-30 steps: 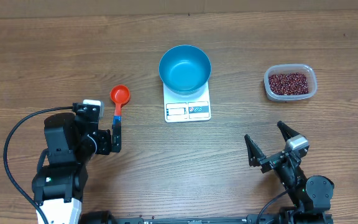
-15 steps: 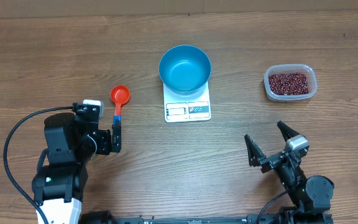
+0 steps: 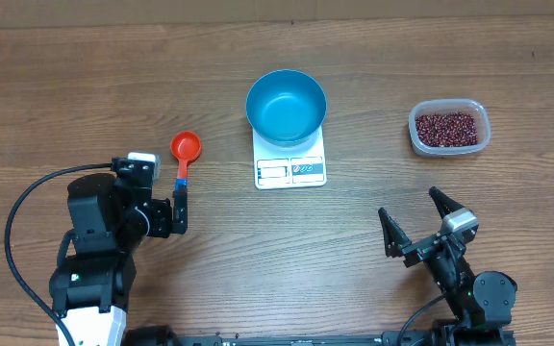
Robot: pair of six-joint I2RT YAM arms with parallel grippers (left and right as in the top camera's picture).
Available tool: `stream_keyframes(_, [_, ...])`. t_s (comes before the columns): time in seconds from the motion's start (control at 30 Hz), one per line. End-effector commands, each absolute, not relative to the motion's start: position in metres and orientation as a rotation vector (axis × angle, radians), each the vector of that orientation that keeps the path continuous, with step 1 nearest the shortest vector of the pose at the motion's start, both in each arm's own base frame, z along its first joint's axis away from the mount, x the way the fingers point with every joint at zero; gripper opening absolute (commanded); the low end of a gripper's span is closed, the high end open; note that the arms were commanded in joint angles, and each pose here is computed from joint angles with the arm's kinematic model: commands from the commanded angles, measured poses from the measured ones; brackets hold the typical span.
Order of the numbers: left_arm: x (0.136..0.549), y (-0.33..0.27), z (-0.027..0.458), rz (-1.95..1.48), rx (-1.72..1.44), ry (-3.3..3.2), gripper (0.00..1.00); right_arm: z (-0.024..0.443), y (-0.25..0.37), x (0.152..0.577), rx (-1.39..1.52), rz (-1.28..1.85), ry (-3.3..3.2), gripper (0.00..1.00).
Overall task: Scoop item into bowl and weigh 150g on scale
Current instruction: 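Move the left gripper forward toward the red scoop's blue handle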
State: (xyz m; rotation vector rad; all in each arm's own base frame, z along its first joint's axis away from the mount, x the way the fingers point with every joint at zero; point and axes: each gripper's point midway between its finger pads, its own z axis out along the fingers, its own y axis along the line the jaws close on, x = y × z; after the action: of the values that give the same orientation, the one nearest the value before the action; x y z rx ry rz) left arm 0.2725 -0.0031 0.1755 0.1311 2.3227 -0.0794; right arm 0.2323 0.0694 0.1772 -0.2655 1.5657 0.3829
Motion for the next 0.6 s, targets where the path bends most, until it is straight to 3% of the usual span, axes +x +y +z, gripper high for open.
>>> stream_keyframes(0.0, [0.278, -0.003, 0.19, -0.072, 0.152, 2.281, 1.0, 0.176, 0.069, 0.232, -0.259, 0.384, 1.562, 1.0])
stream_keyframes(0.57, [0.294, -0.007, 0.188, -0.146, 0.122, 2.331, 0.99, 0.176, 0.069, 0.232, -0.259, 0.384, 1.562, 1.0])
